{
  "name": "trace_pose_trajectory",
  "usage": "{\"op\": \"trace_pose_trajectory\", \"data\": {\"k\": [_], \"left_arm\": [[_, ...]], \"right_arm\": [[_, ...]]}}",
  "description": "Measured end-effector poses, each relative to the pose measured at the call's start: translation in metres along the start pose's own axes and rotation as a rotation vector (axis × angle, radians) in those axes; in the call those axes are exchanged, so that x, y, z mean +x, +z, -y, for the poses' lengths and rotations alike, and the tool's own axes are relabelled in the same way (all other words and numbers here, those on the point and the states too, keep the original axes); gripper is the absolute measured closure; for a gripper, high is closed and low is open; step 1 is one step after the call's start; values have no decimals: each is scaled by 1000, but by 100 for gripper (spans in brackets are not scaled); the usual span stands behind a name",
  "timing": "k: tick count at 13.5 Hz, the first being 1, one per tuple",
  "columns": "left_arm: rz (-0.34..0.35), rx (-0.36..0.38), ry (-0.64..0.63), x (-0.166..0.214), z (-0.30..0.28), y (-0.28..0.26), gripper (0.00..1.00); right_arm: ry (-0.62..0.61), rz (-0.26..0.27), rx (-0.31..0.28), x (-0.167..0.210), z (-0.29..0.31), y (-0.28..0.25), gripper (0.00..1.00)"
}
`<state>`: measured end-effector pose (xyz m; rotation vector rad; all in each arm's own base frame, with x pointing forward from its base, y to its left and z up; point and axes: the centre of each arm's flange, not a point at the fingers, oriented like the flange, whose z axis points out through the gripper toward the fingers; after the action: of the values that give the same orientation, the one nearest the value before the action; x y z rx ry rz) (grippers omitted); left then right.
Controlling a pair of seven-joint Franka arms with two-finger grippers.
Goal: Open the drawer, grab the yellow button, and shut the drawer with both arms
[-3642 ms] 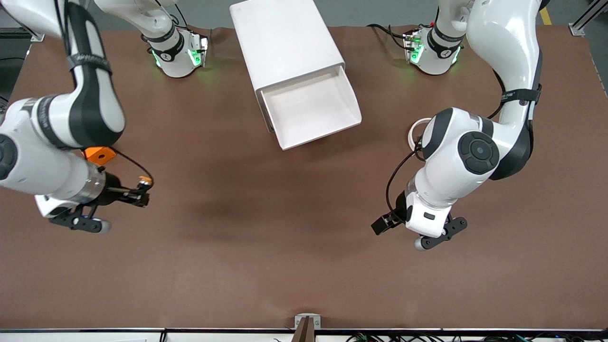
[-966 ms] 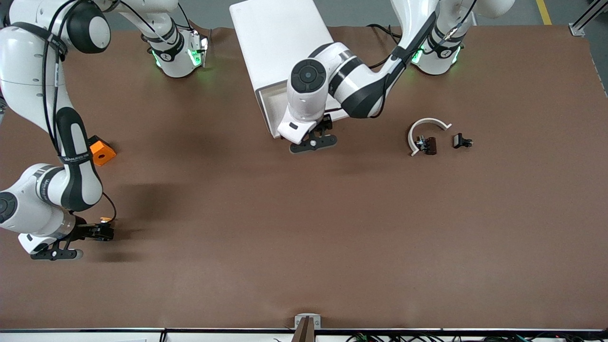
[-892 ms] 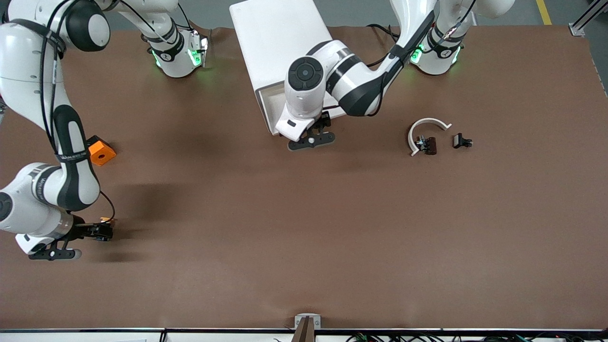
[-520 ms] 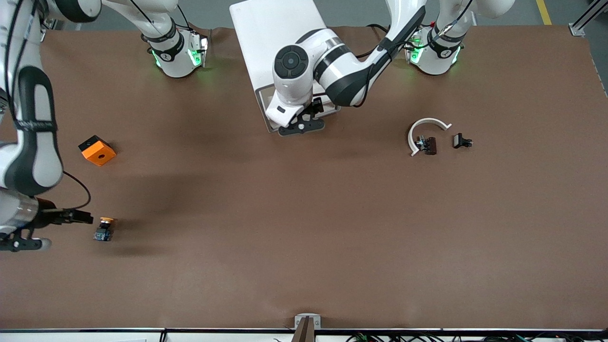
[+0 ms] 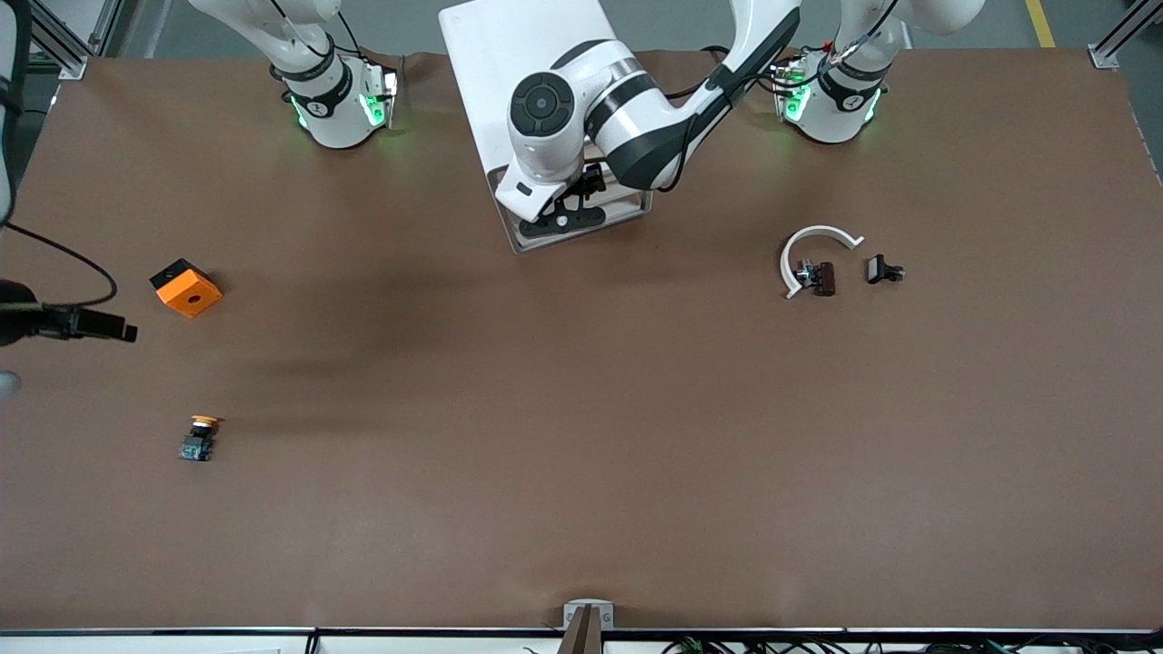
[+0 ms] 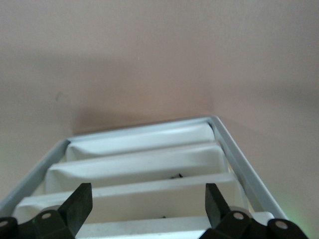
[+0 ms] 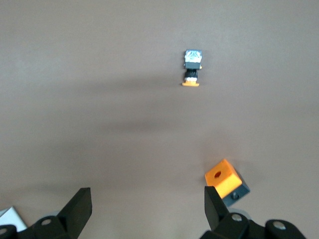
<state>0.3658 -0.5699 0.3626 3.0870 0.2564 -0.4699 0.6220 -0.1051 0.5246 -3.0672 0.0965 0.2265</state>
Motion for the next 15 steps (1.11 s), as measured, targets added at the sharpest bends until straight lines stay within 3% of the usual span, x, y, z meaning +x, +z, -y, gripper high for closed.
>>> {"op": "trace_pose_trajectory", "data": {"k": [4, 8, 12, 15], "left_arm": [[36, 8, 2, -9, -1, 6, 0], [62, 4, -11, -9, 0, 6, 0], [77, -7, -25, -4, 1, 4, 0], [44, -77, -85, 37, 13, -35, 0]], "right_arm": [[-2, -1, 3, -30, 3, -34, 0], [-2, 7, -10, -32, 2, -32, 0], [-43, 43, -86, -32, 24, -28, 0], [-67, 50, -98, -32, 43, -27, 0]]}}
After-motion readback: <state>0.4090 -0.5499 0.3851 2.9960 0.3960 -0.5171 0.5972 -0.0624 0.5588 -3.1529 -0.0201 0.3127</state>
